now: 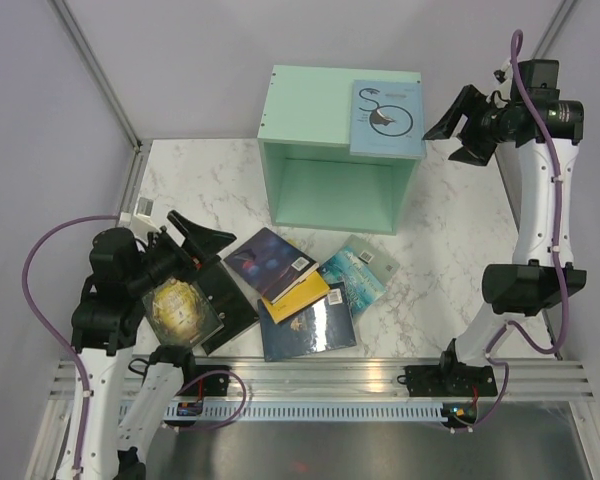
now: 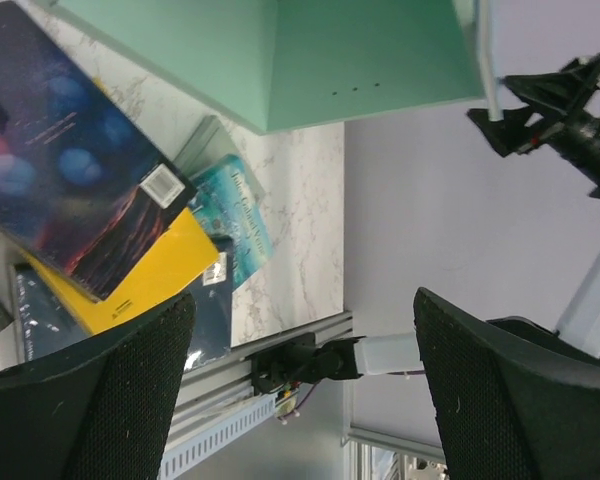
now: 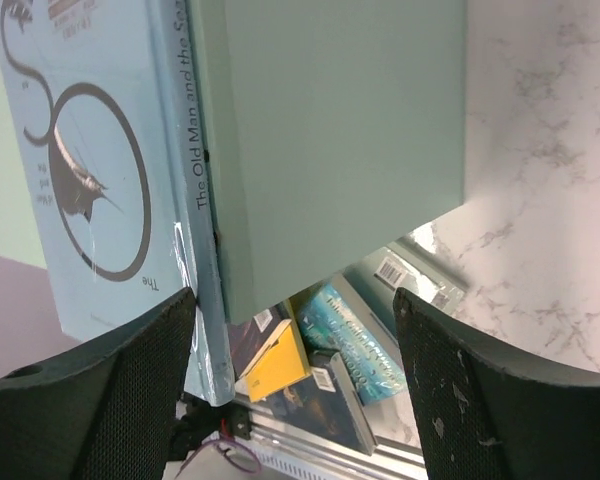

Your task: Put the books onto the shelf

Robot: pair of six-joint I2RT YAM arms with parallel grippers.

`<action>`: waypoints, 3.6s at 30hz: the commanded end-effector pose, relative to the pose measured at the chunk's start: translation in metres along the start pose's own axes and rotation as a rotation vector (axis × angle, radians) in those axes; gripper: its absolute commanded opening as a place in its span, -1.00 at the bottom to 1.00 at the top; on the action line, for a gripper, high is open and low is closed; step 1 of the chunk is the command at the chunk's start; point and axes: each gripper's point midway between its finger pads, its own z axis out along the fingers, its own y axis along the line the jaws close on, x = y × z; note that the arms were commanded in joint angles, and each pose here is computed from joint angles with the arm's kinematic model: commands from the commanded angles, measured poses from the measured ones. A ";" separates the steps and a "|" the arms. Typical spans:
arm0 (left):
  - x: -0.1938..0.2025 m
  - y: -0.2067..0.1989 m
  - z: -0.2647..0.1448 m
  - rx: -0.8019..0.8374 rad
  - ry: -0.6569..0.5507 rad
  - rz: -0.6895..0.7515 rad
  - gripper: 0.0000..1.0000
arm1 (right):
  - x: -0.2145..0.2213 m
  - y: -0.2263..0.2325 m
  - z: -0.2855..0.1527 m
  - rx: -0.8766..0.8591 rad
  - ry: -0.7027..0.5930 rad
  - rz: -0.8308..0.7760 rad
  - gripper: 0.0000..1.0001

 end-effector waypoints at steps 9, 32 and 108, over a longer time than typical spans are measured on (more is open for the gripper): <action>0.064 0.134 0.032 -0.396 0.249 -0.165 0.92 | -0.002 -0.008 -0.081 0.151 -0.242 -0.038 0.68; 0.084 0.219 0.103 -0.638 0.180 -0.212 1.00 | 0.130 0.010 -0.114 -0.102 -0.101 0.006 0.68; -0.035 -0.146 0.045 0.596 0.144 -0.103 -0.95 | 0.224 0.127 -0.072 -0.760 0.216 0.062 0.96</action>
